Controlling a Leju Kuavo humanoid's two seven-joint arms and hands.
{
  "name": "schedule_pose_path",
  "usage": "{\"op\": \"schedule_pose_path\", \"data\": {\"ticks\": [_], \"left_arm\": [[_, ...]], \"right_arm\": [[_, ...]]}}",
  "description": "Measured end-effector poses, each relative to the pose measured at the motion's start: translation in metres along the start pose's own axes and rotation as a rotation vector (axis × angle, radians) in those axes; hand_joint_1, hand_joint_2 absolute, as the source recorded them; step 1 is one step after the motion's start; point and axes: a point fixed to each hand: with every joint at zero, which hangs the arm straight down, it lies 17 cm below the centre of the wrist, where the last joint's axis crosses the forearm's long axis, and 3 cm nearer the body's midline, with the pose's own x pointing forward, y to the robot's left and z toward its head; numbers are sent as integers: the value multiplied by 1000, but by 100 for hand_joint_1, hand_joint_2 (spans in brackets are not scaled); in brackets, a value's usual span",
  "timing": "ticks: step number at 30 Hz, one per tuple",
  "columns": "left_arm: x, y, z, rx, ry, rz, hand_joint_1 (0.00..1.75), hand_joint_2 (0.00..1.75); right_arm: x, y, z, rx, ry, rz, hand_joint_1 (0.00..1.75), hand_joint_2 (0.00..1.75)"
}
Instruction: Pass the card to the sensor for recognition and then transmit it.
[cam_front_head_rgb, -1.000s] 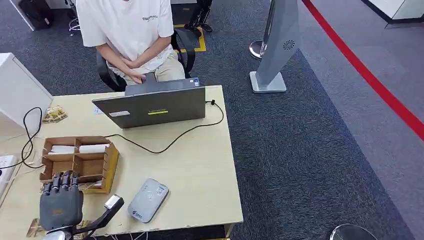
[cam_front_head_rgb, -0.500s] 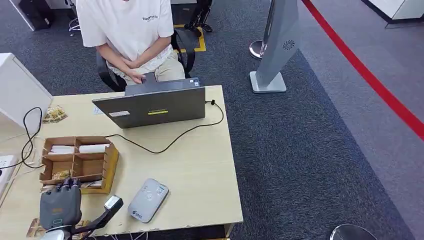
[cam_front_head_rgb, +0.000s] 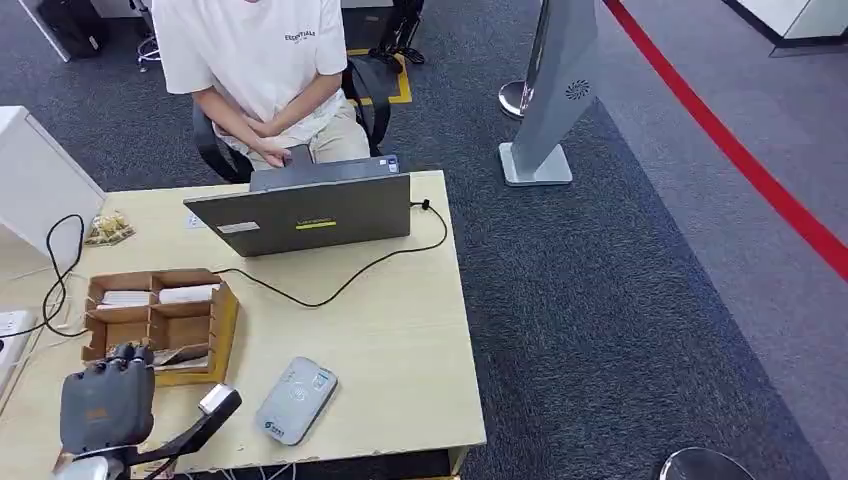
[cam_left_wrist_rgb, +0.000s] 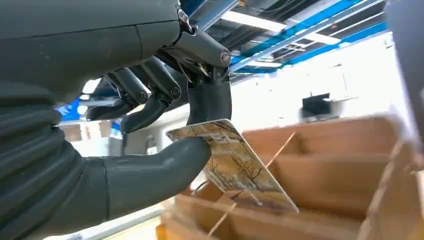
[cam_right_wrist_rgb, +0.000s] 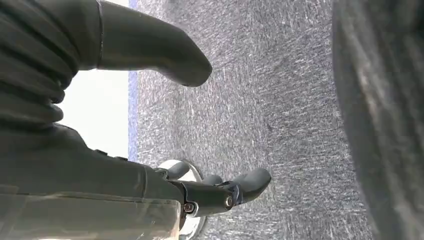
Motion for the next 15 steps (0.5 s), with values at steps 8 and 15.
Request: {"op": "schedule_pose_path", "data": {"ticks": [8,15], "left_arm": [[23,44,-29,-73,-168,90,175,175],[18,148,-98,200,-205,-62,175,175]], "right_arm": [[1,1,0,3,-3,-11,0,175],[1,0,0,8,-11,22,0,175]]}}
